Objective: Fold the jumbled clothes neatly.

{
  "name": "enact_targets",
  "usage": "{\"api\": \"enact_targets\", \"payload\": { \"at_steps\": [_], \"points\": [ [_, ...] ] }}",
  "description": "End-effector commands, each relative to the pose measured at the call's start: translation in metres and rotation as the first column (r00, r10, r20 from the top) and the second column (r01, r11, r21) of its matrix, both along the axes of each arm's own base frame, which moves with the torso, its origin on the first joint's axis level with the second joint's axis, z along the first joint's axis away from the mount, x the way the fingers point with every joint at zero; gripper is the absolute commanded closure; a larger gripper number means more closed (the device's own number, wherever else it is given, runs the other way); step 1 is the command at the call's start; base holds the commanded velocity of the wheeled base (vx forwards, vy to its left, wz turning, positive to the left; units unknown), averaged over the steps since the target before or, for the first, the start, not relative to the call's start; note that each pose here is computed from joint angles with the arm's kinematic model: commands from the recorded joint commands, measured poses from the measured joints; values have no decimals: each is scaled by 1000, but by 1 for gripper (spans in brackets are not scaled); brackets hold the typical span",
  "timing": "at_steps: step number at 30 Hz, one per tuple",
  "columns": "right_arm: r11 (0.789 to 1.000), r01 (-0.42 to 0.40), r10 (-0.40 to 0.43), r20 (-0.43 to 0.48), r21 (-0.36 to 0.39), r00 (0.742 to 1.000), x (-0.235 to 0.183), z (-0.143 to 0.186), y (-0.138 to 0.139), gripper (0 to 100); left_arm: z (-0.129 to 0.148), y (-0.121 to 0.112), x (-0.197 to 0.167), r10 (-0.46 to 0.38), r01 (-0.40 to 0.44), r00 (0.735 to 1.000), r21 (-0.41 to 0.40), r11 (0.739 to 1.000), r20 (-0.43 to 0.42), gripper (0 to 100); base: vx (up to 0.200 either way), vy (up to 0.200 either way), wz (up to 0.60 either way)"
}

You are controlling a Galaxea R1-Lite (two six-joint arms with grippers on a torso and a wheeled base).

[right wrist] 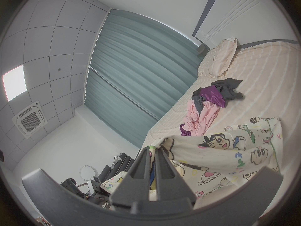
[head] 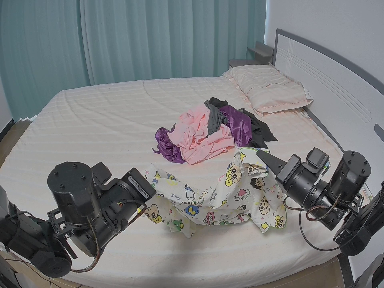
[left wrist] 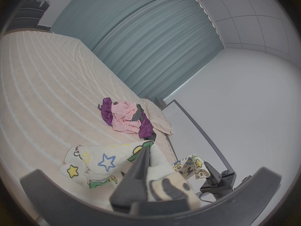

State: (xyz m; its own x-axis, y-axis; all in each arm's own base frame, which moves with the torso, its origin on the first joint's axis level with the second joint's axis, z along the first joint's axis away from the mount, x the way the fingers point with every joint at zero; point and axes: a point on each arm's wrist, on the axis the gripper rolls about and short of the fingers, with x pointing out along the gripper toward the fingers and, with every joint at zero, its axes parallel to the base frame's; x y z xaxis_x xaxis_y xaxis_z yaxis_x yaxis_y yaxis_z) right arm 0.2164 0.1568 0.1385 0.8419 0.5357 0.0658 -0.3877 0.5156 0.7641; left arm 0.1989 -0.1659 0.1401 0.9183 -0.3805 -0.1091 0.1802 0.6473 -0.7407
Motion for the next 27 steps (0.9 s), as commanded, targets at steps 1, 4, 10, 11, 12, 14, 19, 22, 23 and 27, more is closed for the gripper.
{"api": "enact_targets", "payload": {
  "at_steps": [1,4,10,11,12,14,19,22,23,27],
  "points": [
    [1000,2,-2,0,0,1000,0,0,0,100,1,0,-1,-1,1,1000,-3,1000,4,100,0,200,0],
    [1000,5,-5,5,4,1000,1,1,-1,100,3,1,-2,-1,1,1000,-7,1000,9,100,0,200,0],
    [1000,7,-7,7,6,1000,0,2,-2,100,4,2,-3,-1,1,1000,-9,1000,14,100,0,200,0],
    [1000,7,-7,7,6,1000,0,2,-2,100,4,2,-3,-1,1,1000,-9,1000,14,100,0,200,0],
    [1000,7,-7,7,6,1000,0,2,-2,100,4,2,-3,-3,3,1000,-8,1000,13,100,0,200,0],
    [1000,7,-7,7,6,1000,0,2,-2,100,4,2,-3,-3,3,1000,-8,1000,13,100,0,200,0],
    [1000,4,-4,20,14,1000,-2,6,-2,100,4,2,-3,-3,3,1000,-3,1000,15,100,0,200,0],
    [1000,4,-4,23,15,1000,-2,7,-3,100,4,2,-3,-4,4,1000,2,1000,16,100,0,200,0],
    [1000,4,-4,23,15,1000,-2,7,-3,100,4,2,-3,-5,5,1000,2,1000,16,100,0,200,0],
    [1000,4,-4,22,14,1000,-2,7,-3,100,4,2,-3,-5,5,1000,2,1000,16,100,0,200,0]
  ]
}}
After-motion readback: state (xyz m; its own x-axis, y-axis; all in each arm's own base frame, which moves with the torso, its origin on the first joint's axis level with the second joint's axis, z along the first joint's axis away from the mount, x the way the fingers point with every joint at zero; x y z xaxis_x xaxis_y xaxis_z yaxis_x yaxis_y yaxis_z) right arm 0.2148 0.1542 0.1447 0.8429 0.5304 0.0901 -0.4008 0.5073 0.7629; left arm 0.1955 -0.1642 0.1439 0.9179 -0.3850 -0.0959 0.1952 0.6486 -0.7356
